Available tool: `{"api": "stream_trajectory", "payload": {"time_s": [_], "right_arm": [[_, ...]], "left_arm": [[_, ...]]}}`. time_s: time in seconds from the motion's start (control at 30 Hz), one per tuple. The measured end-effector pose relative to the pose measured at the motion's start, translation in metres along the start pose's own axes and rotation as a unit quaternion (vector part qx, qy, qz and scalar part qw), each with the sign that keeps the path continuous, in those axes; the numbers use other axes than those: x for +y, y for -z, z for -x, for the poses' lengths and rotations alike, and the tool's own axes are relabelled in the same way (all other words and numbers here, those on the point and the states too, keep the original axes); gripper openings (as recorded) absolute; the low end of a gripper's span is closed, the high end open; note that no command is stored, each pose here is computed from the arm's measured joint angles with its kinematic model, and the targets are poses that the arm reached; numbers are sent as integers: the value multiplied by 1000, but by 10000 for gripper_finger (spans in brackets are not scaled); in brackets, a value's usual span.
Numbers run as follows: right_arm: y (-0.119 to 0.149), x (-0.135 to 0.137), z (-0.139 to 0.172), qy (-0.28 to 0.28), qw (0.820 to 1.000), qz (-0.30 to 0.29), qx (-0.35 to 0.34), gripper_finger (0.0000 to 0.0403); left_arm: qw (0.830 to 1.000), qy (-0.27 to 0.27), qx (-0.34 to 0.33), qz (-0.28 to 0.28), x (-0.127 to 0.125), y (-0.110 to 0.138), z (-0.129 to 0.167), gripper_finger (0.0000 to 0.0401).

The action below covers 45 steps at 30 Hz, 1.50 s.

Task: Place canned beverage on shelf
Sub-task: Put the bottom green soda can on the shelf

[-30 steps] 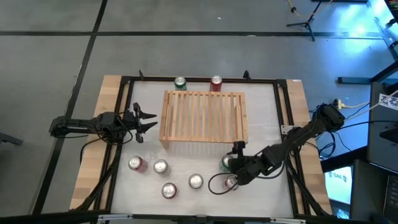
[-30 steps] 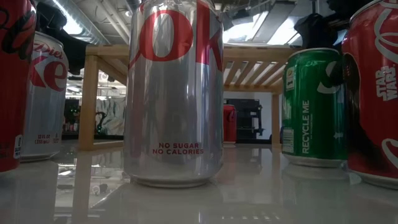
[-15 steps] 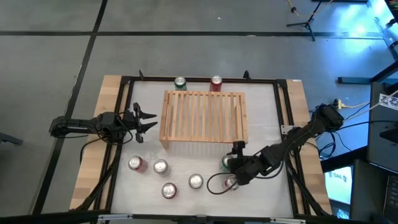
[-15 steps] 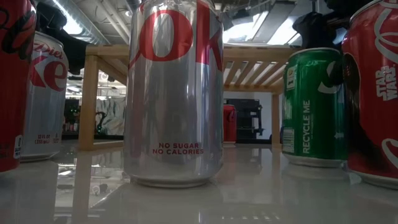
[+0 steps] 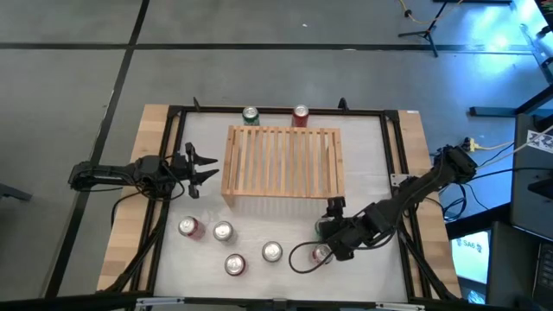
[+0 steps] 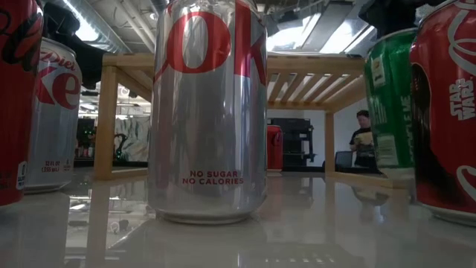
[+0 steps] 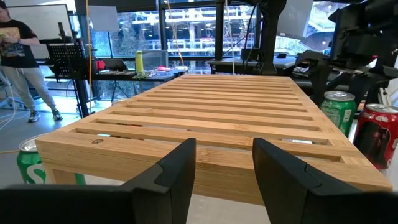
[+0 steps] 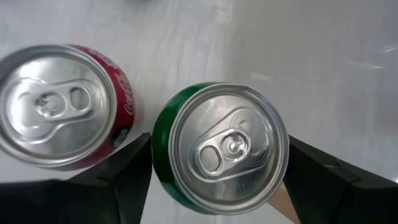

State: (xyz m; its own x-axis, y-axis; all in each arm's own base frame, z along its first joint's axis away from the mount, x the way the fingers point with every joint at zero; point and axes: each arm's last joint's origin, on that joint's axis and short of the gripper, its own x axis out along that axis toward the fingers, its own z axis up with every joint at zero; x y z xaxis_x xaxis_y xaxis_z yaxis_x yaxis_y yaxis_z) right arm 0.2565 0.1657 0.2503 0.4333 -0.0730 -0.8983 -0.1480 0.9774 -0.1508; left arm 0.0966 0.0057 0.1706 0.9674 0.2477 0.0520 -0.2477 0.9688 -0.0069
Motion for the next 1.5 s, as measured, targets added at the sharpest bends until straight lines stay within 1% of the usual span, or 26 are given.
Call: {"api": "stream_trajectory", "payload": {"time_s": [0.5,0.6,0.8,1.07,1.27,1.5], "right_arm": [[-13,-4,25,4,1000,2,-5,295],[-16,-6,32,14,1000,3,-5,295],[-27,-9,51,13,1000,-4,-26,295],[-44,-16,89,9,997,-19,-70,296],[-54,-33,113,27,995,-40,-87,296],[-64,-76,125,59,990,-96,-82,296]], "left_arm": [[1000,0,0,0,0,0,0,151],[1000,0,0,0,0,0,0,151],[1000,0,0,0,0,0,0,151],[1000,0,0,0,0,0,0,151],[1000,0,0,0,0,0,0,151],[1000,0,0,0,0,0,0,151]]}}
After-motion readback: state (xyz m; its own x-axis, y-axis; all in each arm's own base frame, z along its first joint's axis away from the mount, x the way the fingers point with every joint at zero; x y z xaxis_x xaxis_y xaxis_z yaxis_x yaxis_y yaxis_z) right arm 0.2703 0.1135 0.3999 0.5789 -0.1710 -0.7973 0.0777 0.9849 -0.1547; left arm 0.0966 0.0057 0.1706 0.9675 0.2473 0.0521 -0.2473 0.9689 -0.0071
